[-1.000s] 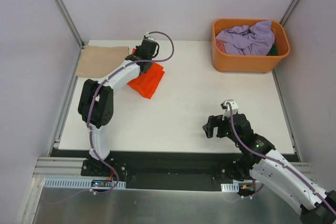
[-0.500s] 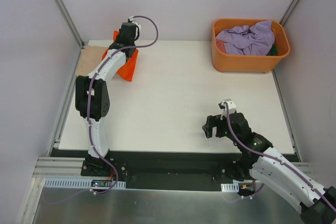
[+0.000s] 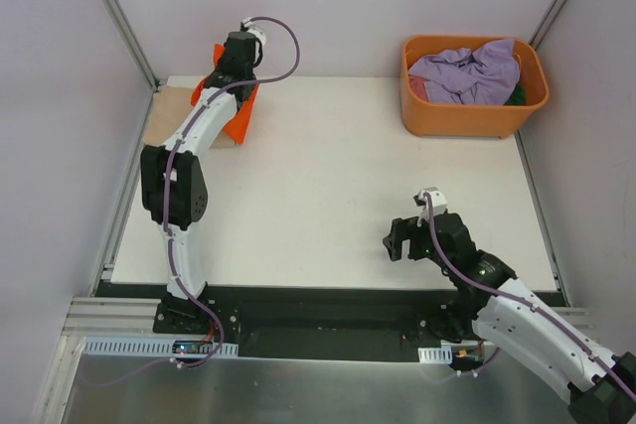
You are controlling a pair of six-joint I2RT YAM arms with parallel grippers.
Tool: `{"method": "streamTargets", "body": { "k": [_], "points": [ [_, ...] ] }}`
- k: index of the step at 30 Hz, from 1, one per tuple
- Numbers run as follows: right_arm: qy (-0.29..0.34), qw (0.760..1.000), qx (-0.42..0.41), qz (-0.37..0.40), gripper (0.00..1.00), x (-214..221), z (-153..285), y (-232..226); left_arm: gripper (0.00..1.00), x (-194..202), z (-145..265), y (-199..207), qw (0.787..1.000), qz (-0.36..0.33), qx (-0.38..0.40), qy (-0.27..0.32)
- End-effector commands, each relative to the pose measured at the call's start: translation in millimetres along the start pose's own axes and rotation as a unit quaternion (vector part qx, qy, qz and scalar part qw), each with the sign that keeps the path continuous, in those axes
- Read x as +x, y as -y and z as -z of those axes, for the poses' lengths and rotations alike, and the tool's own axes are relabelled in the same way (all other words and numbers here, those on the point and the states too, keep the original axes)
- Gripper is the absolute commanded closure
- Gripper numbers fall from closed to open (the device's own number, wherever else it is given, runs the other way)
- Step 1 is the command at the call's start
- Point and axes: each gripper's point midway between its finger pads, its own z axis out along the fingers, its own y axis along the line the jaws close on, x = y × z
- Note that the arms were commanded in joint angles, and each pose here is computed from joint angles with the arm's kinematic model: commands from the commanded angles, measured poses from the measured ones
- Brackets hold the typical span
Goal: Fold and stack the t-shirts
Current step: Put the neatly folded tshirt into the corner of the board with the left arm
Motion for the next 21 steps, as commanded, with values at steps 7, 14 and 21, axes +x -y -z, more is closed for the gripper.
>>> {"method": "streamTargets", "body": {
  "k": [7, 14, 21],
  "points": [
    [0.016, 1.000, 0.015, 0.000, 0.04, -7.8, -2.4, 4.6, 1.00, -45.6, 37.6, -59.0, 0.996, 0.064, -0.016, 0.067],
    [0.030, 0.999, 0.022, -0.005, 0.04, -9.8, -0.2, 8.2, 1.00, -31.8, 27.3, -59.7, 0.996, 0.066, -0.009, 0.054],
    [0.035, 0.999, 0.031, -0.009, 0.04, -11.1, 1.3, 11.5, 1.00, -9.4, 1.3, -54.5, 0.997, 0.073, 0.012, 0.035]
  ]
}}
